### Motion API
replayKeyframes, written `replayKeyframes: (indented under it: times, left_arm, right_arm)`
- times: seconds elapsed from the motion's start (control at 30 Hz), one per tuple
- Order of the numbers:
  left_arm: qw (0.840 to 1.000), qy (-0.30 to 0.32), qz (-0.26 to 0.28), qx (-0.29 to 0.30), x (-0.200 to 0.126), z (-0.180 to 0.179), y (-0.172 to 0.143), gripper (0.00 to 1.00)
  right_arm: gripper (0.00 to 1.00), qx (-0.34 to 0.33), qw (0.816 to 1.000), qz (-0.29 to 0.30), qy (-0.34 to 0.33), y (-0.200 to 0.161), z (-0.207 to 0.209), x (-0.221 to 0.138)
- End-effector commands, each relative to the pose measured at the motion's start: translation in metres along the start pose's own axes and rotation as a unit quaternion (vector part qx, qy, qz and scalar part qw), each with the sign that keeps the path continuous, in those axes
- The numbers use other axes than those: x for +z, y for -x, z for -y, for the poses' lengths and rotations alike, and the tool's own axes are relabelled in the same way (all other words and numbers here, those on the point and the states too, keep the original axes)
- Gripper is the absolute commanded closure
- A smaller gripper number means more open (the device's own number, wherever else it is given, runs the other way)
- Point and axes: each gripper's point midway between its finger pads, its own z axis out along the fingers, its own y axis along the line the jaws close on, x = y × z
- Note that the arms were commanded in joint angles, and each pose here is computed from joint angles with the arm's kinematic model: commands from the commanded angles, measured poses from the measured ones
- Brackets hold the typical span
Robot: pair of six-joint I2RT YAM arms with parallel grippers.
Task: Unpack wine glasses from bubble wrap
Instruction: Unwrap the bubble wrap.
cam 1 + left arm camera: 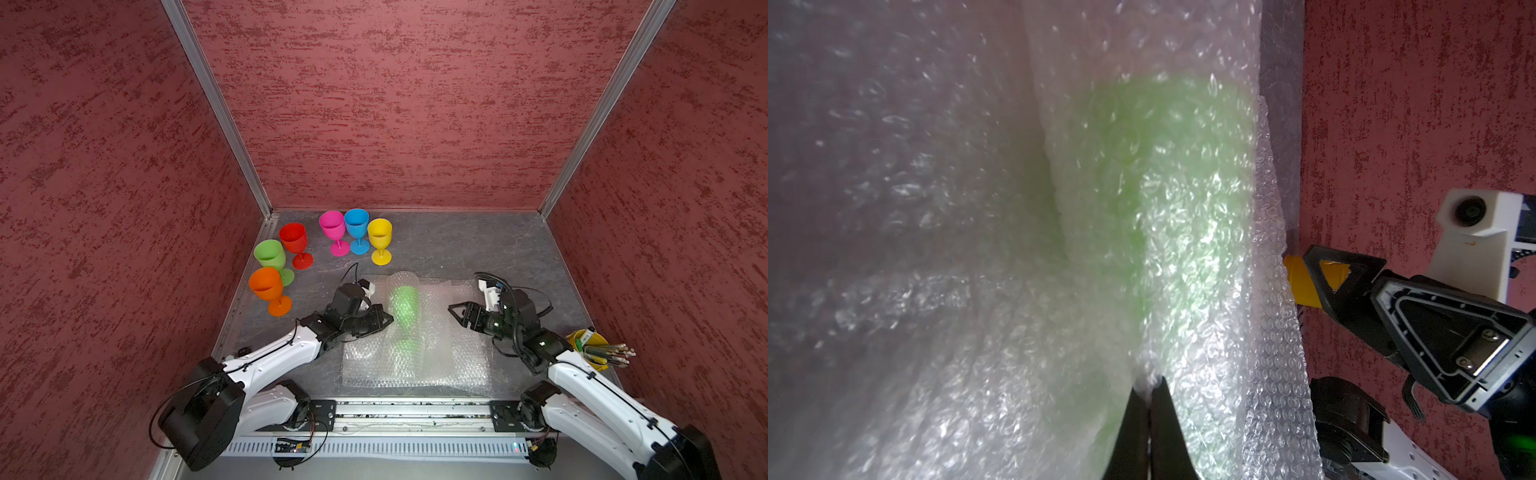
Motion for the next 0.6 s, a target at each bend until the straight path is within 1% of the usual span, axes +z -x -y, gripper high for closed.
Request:
replayKeyframes:
  times: [0.0,0.03,0.1,0.27,0.33,0.5,0.57]
  left_arm:
    - [1.0,0.002,0.009,0.007,-0.001,0.0,0.004,1.0]
    - [1.0,0.002,0.008,0.007,-0.001,-0.001,0.005,1.0]
    - [1.0,0.001,0.009,0.006,-0.001,-0.001,0.005,1.0]
    - [1.0,0.0,0.011,0.007,-0.002,0.001,0.007,1.0]
    - [1.0,-0.001,0.012,0.006,-0.002,0.001,0.007,1.0]
    - [1.0,-0.003,0.012,0.007,-0.004,0.004,0.009,1.0]
    - [1.0,-0.005,0.014,0.009,-0.006,0.007,0.01,1.0]
  right_arm:
    - [0.28,0.021,0.999,-0.021,0.041,-0.009,-0.01,0.004]
    - [0.3,0.023,0.999,-0.022,0.037,-0.009,-0.009,0.005]
    - [0.38,0.022,0.999,-0.026,0.026,-0.011,-0.003,0.009]
    - [0.48,0.021,0.999,-0.046,0.004,-0.021,0.014,0.021]
    - [0.55,0.021,0.998,-0.05,-0.007,-0.024,0.021,0.025]
    - [0.72,0.017,0.999,-0.041,-0.019,-0.019,0.025,0.026]
    - [0.83,0.01,0.999,-0.038,-0.024,-0.017,0.025,0.025]
